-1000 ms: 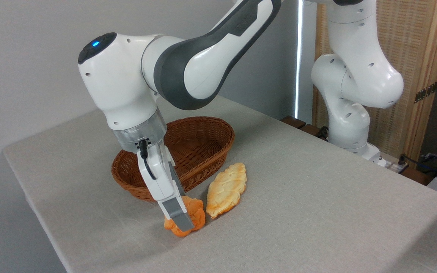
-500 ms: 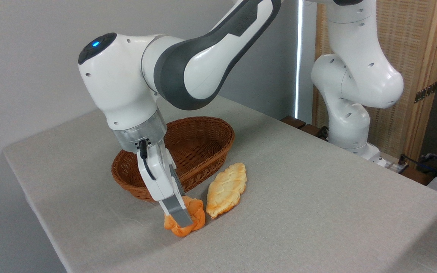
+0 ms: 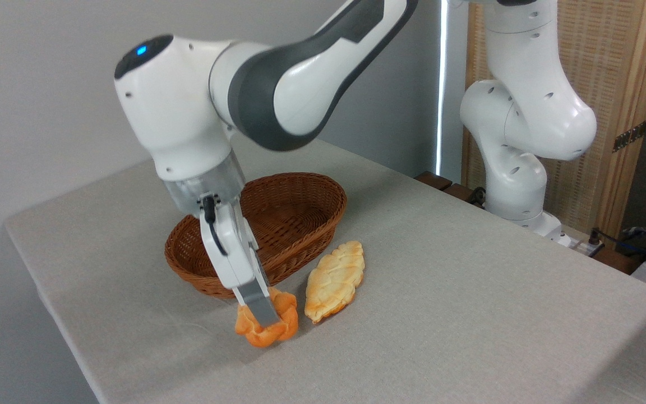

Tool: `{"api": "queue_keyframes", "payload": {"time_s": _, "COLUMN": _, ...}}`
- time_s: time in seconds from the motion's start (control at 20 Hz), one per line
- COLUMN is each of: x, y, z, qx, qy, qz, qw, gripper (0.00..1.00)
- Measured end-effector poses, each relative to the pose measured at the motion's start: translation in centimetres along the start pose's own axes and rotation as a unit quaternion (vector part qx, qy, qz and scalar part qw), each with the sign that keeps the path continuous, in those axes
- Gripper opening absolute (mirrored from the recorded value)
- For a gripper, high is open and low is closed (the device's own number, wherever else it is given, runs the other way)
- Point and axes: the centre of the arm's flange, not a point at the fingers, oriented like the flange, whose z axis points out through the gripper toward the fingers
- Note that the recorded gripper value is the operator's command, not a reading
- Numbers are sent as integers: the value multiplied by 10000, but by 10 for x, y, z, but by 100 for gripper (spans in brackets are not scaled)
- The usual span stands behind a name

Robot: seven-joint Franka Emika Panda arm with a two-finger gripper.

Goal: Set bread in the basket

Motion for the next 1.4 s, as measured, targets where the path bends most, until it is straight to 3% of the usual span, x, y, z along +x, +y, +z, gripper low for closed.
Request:
{"api": "queue_keyframes", "payload": {"time_s": 0.3, "x": 1, "y": 16, "z": -43, "qx": 185, "qy": 456, "qz": -134, "qw": 9987, "gripper": 49}}
{"api": "queue_keyframes", "payload": {"time_s": 0.4, "x": 7, "y": 27, "z": -57, "qx": 194, "qy": 656, "qz": -206, "qw": 9974, "gripper": 56}}
{"api": "queue_keyframes", "payload": {"time_s": 0.55, "x": 32, "y": 45, "z": -72, "qx": 224, "qy": 772, "qz": -578, "qw": 9951, "gripper": 70}}
{"api": "queue_keyframes", "payload": {"time_s": 0.65, "x": 54, "y": 59, "z": -77, "qx": 214, "qy": 804, "qz": -812, "qw": 9932, "gripper": 94}}
{"api": "queue_keyframes", "payload": {"time_s": 0.7, "x": 64, "y": 65, "z": -79, "qx": 200, "qy": 813, "qz": -927, "qw": 9922, "gripper": 100}}
{"api": "queue_keyframes", "payload": {"time_s": 0.95, "x": 88, "y": 80, "z": -80, "qx": 138, "qy": 830, "qz": -1414, "qw": 9864, "gripper": 100}}
{"api": "queue_keyframes", "payload": {"time_s": 1.4, "x": 80, "y": 81, "z": -81, "qx": 12, "qy": 719, "qz": -1513, "qw": 9859, "gripper": 100}}
